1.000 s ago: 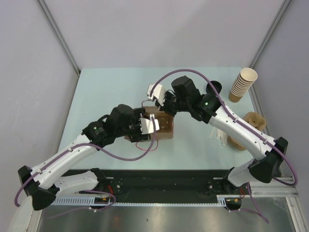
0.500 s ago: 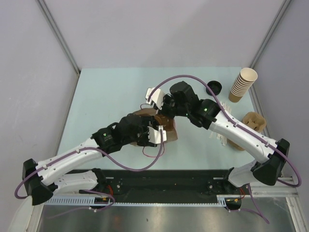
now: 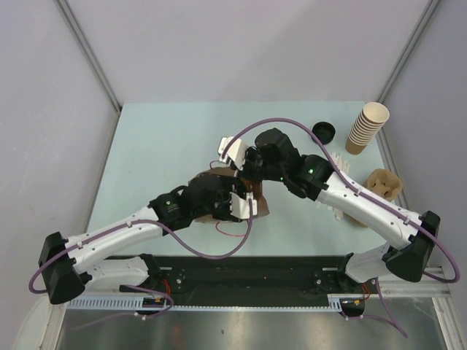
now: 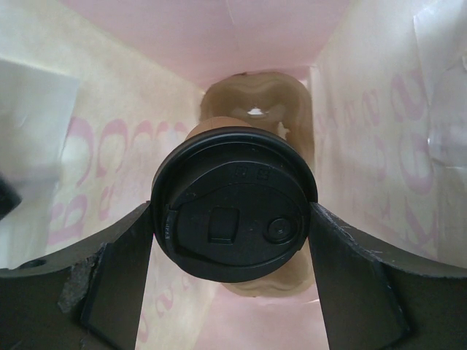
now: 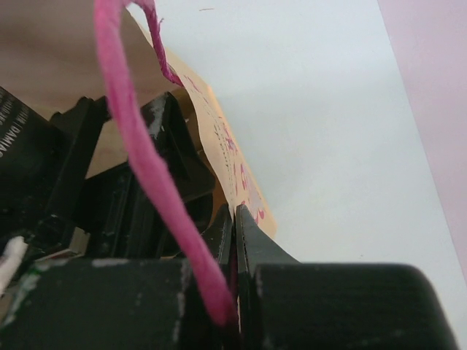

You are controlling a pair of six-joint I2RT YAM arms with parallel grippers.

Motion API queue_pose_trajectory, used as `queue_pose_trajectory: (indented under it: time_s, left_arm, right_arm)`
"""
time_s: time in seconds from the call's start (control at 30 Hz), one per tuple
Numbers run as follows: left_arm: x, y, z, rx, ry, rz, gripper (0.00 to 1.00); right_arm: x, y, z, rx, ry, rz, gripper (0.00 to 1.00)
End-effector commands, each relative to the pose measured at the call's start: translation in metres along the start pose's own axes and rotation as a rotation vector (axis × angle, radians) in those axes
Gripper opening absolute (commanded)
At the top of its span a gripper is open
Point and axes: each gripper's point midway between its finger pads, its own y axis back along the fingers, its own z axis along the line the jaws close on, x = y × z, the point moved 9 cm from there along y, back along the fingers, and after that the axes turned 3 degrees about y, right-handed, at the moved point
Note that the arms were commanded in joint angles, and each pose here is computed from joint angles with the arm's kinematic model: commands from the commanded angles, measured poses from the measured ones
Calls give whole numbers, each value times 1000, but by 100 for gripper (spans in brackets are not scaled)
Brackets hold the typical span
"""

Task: Pack the takeout coffee

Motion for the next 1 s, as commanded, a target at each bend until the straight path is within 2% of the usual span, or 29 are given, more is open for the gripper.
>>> queue_pose_trajectory:
  time_s: [0.0, 0.43, 0.97]
  left_arm:
    - [-3, -8, -1, -5, -22, -33, 18]
    - [8, -28, -17, 12, -7, -39, 17]
    - [16, -39, -26, 93, 61, 12, 16]
  right_arm:
    - [-20, 17, -1, 59, -4, -96, 0]
    - [-21, 30, 19, 52, 66, -164, 0]
    - [-17, 31, 19, 36, 45, -179, 0]
